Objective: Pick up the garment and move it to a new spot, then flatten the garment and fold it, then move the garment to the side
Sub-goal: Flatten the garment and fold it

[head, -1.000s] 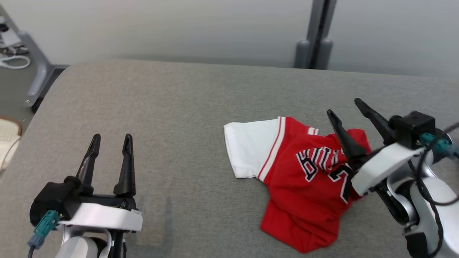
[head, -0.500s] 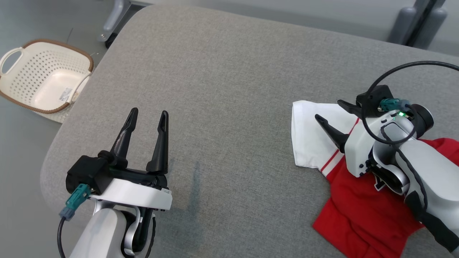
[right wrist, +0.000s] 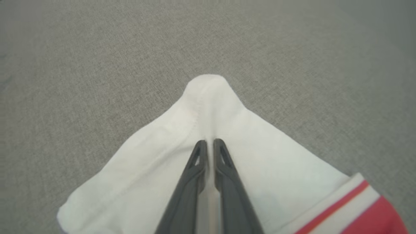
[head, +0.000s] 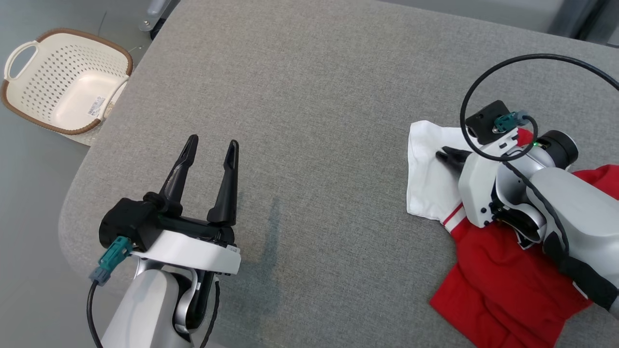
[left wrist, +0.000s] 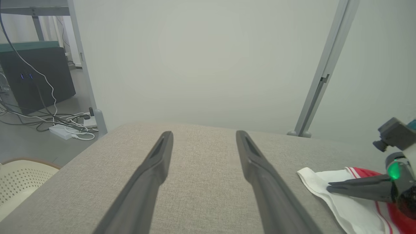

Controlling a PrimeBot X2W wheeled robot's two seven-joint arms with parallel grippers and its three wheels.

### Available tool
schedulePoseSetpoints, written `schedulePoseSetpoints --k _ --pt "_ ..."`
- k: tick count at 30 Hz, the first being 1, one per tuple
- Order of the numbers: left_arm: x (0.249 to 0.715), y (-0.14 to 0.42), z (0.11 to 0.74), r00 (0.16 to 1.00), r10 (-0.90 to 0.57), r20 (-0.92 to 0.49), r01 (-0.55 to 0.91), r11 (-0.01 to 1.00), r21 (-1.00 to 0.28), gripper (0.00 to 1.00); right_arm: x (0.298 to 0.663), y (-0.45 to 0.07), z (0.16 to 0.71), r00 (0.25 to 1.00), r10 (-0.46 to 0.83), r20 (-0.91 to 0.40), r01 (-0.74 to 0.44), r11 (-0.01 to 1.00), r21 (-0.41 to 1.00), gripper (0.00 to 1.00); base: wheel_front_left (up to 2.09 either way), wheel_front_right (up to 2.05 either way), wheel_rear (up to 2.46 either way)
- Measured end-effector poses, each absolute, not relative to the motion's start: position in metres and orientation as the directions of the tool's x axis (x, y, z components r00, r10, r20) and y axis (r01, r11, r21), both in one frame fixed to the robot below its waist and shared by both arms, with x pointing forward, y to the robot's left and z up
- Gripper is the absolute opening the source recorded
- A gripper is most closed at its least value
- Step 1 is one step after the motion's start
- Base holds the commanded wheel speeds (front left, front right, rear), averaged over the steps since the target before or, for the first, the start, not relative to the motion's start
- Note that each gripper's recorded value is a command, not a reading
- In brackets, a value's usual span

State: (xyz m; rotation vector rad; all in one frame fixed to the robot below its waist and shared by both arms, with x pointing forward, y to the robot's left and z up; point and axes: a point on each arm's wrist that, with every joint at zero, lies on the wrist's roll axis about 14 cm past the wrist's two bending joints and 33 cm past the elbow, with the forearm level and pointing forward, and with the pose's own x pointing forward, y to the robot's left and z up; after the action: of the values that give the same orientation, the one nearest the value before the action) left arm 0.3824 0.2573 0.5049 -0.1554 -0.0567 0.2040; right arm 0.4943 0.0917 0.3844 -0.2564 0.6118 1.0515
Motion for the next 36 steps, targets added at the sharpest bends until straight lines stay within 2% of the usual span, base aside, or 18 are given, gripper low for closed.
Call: schedulePoseSetpoints --k 4,8,13,21,29,31,36 --pt "0.385 0.254 0.504 0.98 0.192 0.042 -0.183 0.97 -0.162 1.0 0.496 0.1 0.399 0.359 0.761 -0.541 -0.88 0.47 0.076 0.0 0.0 0.0 0.0" --pt "0.388 0.25 0.507 0.982 0.179 0.054 -0.168 0.973 -0.159 1.0 0.505 0.115 0.435 0.401 0.809 -0.429 -0.882 0.468 0.058 0.0 0.0 0.0 0.0" --pt "0.394 0.241 0.508 0.987 0.146 0.063 -0.134 0.978 -0.158 1.0 0.525 0.131 0.498 0.497 0.844 -0.203 -0.855 0.515 0.051 0.0 0.0 0.0 0.0" --pt "0.408 0.223 0.512 0.994 0.076 0.083 -0.063 0.987 -0.148 1.0 0.53 0.142 0.599 0.539 0.837 0.093 -0.841 0.541 0.007 0.0 0.0 0.0 0.0" --pt "0.422 0.2 0.517 0.994 0.004 0.106 0.012 0.989 -0.148 1.0 0.539 0.099 0.675 0.591 0.75 0.297 -0.786 0.619 0.002 0.0 0.0 0.0 0.0" --pt "0.425 0.194 0.516 0.994 -0.01 0.105 0.026 0.989 -0.149 1.0 0.538 0.079 0.671 0.615 0.72 0.321 -0.765 0.643 0.023 0.0 0.0 0.0 0.0" --pt "0.434 0.183 0.511 0.995 -0.045 0.093 0.058 0.988 -0.143 1.0 0.536 0.004 0.621 0.753 0.591 0.29 -0.643 0.755 0.131 0.0 0.0 0.0 0.0"
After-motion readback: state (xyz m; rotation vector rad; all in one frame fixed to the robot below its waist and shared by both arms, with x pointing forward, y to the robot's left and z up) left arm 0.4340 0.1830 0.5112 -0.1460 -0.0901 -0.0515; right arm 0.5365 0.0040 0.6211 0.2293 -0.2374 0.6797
